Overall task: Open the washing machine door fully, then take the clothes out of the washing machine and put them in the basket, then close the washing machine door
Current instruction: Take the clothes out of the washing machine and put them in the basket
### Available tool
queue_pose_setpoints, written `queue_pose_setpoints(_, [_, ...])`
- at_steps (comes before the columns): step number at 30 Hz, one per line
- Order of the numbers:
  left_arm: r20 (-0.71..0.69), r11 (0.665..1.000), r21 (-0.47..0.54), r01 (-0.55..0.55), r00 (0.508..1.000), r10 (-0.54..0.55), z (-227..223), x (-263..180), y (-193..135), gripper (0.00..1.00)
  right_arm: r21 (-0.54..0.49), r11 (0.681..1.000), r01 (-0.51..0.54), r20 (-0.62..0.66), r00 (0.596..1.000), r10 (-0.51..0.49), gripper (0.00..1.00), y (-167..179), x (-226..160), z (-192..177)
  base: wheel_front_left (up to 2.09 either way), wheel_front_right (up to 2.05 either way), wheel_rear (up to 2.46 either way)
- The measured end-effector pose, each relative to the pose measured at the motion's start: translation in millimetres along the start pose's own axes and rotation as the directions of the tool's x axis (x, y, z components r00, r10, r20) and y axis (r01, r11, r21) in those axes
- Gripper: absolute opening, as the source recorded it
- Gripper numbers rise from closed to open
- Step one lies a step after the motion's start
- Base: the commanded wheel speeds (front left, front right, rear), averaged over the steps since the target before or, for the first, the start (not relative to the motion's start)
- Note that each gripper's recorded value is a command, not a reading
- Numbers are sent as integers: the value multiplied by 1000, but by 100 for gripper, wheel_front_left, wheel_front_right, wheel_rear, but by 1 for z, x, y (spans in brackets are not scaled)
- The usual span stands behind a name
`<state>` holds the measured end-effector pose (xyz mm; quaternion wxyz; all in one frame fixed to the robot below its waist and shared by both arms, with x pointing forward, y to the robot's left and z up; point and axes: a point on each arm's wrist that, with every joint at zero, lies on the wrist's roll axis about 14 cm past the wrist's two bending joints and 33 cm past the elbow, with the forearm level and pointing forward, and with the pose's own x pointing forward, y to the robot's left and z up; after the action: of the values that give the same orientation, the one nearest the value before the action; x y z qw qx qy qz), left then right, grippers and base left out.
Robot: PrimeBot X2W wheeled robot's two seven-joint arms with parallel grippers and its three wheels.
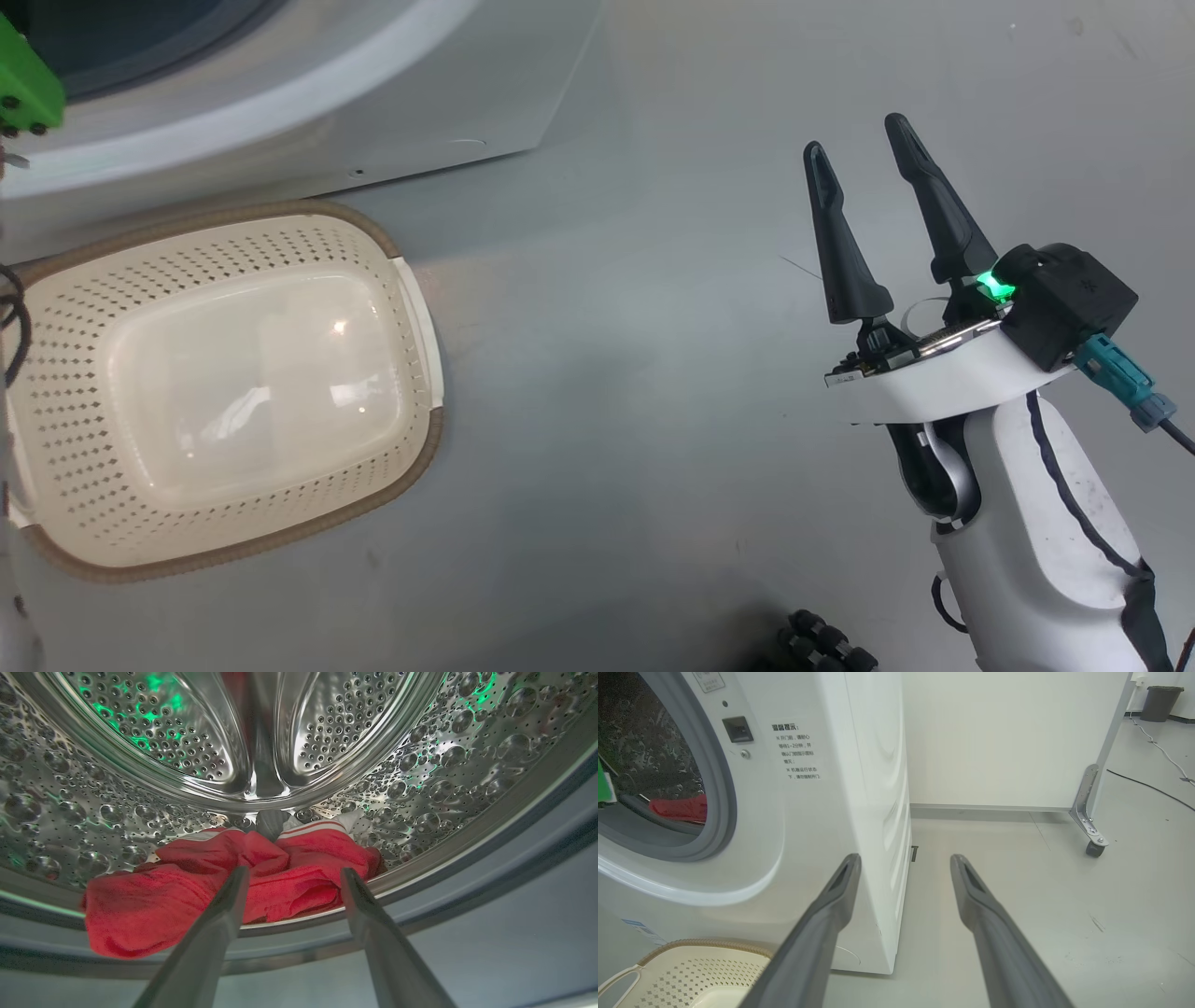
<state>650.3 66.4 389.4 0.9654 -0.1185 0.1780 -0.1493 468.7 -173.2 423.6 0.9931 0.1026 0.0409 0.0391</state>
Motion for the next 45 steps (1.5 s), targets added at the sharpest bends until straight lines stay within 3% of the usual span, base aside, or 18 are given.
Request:
queue_pose_setpoints(13, [-28, 999, -39, 24, 999, -26, -12, 57, -7, 100, -22, 997, 76, -51, 996, -77, 100, -29, -9, -13, 0, 0, 0])
queue_pose_setpoints(24, [-163, 1000, -17, -16, 987, 13, -54, 69, 4, 100, -33, 995, 94, -70, 993, -97, 100, -36, -10, -19, 0, 0, 0])
queue_pose_setpoints(25, [-172, 1000, -16, -21, 985, 18, -55, 69, 6, 87, -33, 995, 93, -70, 993, -96, 100, -35, -10, -19, 0, 0, 0])
queue_pose_setpoints(26, [-183, 999, -8, -32, 983, 30, -57, 69, 8, 49, -33, 995, 93, -68, 993, -95, 100, -35, -9, -19, 0, 0, 0])
queue_pose_setpoints(28, [-198, 999, 6, -41, 979, 41, -59, 68, 10, 0, -33, 995, 90, -65, 994, -92, 100, -35, -8, -18, 0, 0, 0])
queue_pose_setpoints(37, [-186, 998, 21, -57, 981, 60, -55, 63, 12, 0, -32, 996, 82, -52, 995, -84, 100, -32, -6, -12, 0, 0, 0])
queue_pose_setpoints(45, [-9, 997, 63, -36, 999, 37, -11, 54, 0, 0, -56, 996, 68, -27, 997, -70, 100, -27, -5, -2, 0, 0, 0])
